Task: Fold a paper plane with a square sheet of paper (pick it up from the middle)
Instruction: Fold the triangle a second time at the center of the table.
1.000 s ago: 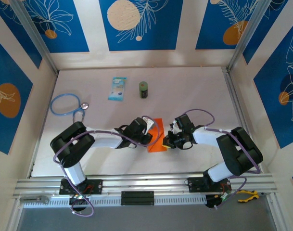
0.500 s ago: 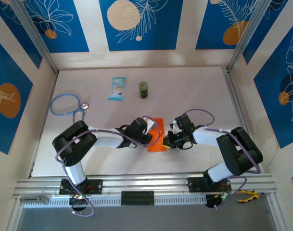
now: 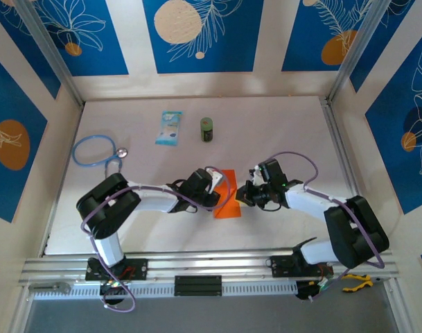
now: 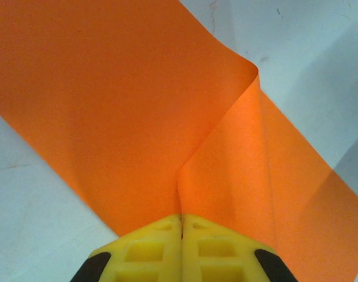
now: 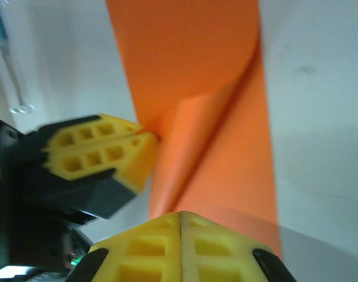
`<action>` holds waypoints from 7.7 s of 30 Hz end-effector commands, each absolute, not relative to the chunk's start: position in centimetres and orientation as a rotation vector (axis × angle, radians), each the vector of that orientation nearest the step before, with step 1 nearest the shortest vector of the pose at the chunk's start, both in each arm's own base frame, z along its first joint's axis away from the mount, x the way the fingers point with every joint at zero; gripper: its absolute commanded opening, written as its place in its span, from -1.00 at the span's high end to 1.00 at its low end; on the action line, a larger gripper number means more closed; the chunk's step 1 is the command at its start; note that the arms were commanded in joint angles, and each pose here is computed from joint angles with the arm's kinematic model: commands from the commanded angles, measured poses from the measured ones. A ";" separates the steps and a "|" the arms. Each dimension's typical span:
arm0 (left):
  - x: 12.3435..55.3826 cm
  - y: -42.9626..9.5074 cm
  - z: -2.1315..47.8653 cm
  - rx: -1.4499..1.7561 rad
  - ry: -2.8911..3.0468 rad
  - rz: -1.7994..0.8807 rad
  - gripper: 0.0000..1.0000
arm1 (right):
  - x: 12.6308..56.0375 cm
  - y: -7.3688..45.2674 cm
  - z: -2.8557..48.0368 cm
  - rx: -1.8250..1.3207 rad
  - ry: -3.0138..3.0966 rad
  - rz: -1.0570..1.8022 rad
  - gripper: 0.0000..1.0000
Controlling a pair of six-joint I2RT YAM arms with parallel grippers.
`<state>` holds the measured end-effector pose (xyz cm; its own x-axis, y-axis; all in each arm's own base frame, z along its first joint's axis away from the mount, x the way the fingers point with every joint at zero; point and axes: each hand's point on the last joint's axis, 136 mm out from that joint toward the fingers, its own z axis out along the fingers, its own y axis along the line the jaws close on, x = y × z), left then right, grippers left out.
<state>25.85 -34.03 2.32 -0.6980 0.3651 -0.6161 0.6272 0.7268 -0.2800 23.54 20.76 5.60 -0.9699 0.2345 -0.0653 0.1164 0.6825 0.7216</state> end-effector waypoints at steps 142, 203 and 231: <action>27.3 -31.9 6.1 0.562 2.449 -0.610 0.28 | 24.3 20.5 -1.0 0.595 2.834 1.051 1.00; 17.4 -34.2 0.7 0.508 2.903 -1.086 0.85 | 24.4 20.1 -1.1 0.594 2.851 1.028 1.00; 20.7 -35.6 6.9 0.557 2.718 -1.155 0.86 | 24.5 20.1 -1.0 0.594 2.846 1.036 1.00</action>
